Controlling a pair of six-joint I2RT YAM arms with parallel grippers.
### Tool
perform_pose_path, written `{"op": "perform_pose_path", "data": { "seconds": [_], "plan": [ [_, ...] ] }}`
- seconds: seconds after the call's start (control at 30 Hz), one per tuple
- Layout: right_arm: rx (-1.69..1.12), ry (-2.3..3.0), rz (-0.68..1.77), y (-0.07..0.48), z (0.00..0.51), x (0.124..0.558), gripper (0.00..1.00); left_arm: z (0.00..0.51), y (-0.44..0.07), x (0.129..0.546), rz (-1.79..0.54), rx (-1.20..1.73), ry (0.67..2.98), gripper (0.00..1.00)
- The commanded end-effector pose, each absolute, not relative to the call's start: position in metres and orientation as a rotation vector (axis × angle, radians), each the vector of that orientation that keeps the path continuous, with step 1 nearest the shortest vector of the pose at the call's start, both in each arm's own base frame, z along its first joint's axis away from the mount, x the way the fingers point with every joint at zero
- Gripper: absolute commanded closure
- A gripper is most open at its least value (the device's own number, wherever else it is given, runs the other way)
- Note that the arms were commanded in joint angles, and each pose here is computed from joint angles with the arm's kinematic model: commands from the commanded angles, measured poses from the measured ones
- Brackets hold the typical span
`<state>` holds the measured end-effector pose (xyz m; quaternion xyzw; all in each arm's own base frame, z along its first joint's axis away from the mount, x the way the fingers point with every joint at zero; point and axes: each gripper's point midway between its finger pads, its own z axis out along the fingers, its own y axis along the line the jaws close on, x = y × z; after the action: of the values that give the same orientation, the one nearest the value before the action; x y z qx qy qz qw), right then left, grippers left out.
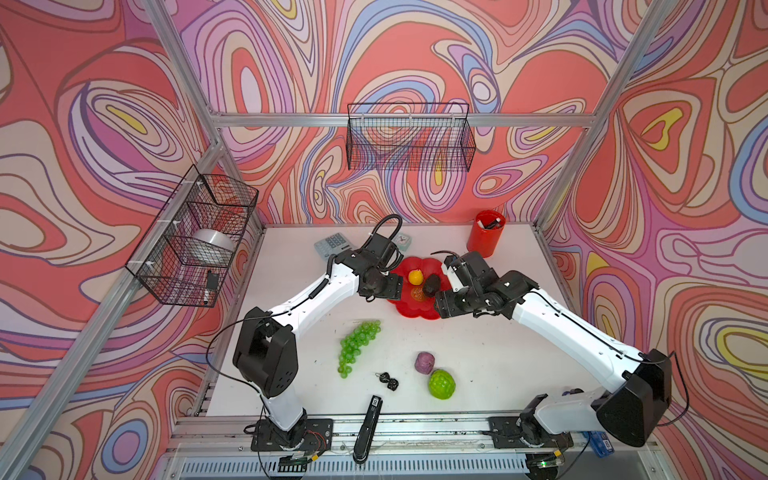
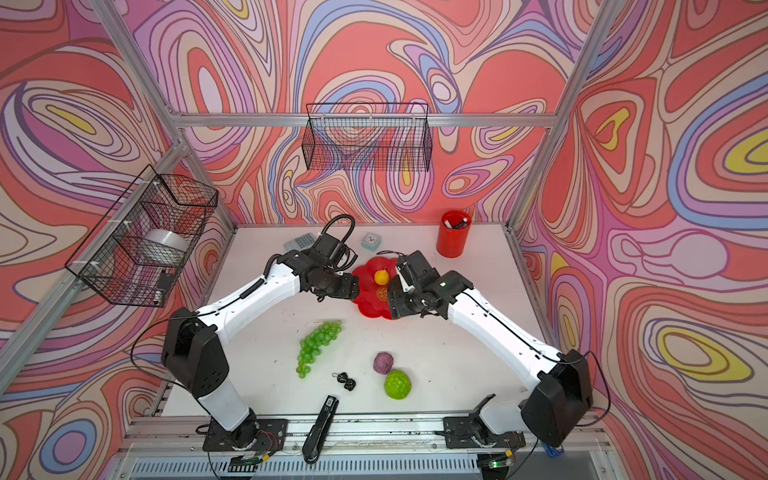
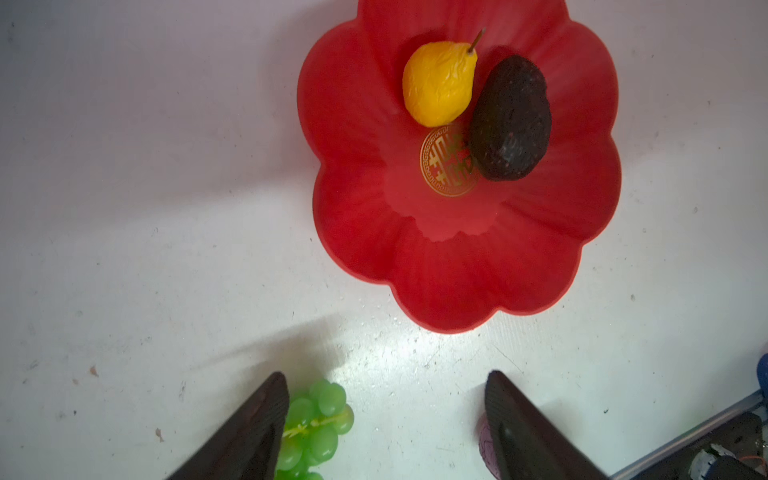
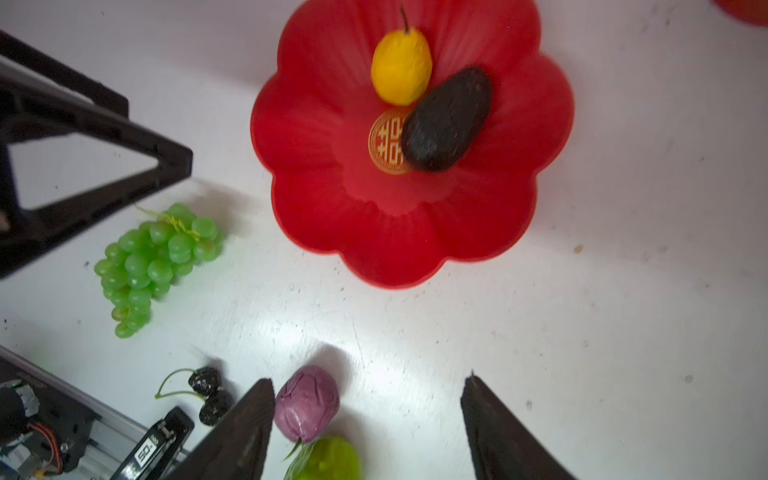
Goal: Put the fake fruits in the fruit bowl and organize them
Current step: 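Move the right gripper down onto the green bumpy fruit and close it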
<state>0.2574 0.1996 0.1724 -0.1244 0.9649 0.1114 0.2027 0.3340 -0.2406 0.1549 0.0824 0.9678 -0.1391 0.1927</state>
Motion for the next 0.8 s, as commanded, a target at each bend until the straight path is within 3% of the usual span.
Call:
{"op": "perform_pose_path", "data": {
  "seconds": [0.0, 0.3, 0.77],
  "plan": [
    [-0.242, 2.831, 0.196, 0.179, 0.148, 0.213, 0.25, 0.162, -0.237, 0.329, -0.418, 0.161, 2.661, 0.22],
    [-0.285, 2.973, 0.276, 0.229, 0.102, 0.145, 0.2, 0.156, -0.23, 0.322, -0.399, 0.177, 2.664, 0.22],
    [-0.336, 3.099, 0.223, 0.225, 0.05, 0.122, 0.19, 0.154, -0.23, 0.322, -0.388, 0.169, 2.681, 0.22]
  ]
}}
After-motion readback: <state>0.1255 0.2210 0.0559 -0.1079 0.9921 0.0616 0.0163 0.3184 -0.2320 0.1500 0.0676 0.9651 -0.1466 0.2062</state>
